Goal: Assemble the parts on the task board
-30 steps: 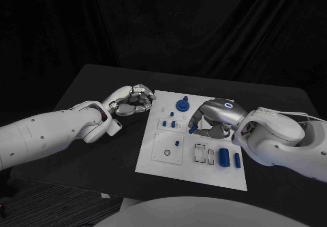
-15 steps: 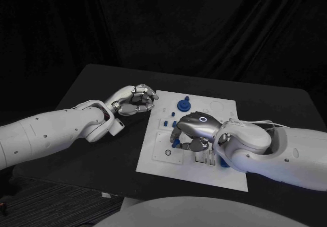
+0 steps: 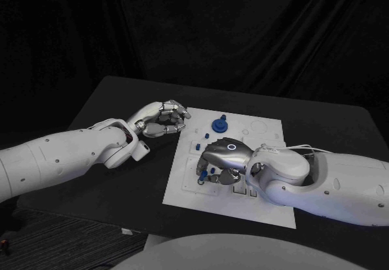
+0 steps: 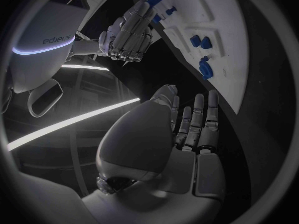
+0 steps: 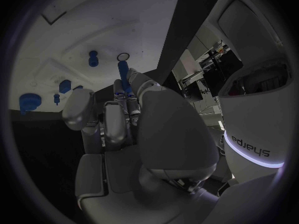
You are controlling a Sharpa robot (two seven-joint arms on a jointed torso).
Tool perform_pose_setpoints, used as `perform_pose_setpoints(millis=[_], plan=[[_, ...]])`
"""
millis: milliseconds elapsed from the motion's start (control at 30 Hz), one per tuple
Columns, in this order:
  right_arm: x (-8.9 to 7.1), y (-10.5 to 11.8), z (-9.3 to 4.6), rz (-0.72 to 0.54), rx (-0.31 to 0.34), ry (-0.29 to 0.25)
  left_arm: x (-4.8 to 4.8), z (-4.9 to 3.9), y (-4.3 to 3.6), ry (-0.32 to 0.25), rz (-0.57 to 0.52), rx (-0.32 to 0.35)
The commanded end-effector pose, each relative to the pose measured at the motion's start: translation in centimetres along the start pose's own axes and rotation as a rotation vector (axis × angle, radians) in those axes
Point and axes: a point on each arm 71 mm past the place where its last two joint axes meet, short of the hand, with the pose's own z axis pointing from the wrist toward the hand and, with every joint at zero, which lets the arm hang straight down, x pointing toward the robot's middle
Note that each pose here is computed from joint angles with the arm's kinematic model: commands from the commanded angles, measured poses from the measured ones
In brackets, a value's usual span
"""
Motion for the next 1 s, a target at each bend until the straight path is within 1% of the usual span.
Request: perform_pose_setpoints(millis=[33, 433, 1000], plan=[[0.44, 0.02, 0.07, -0.034, -0.009, 0.021, 0.18, 0.08, -0.12, 0.007, -0.014, 0.009], [0.97, -0.12, 0.26, -0.038, -0.006, 0.037, 0.25, 0.15, -0.14, 0.01, -0.016, 0.01], [1.32, 0.36, 0.64, -0.029, -0.014, 0.03, 0.29, 0.11, -0.17, 0.012, -0.018, 0.009]])
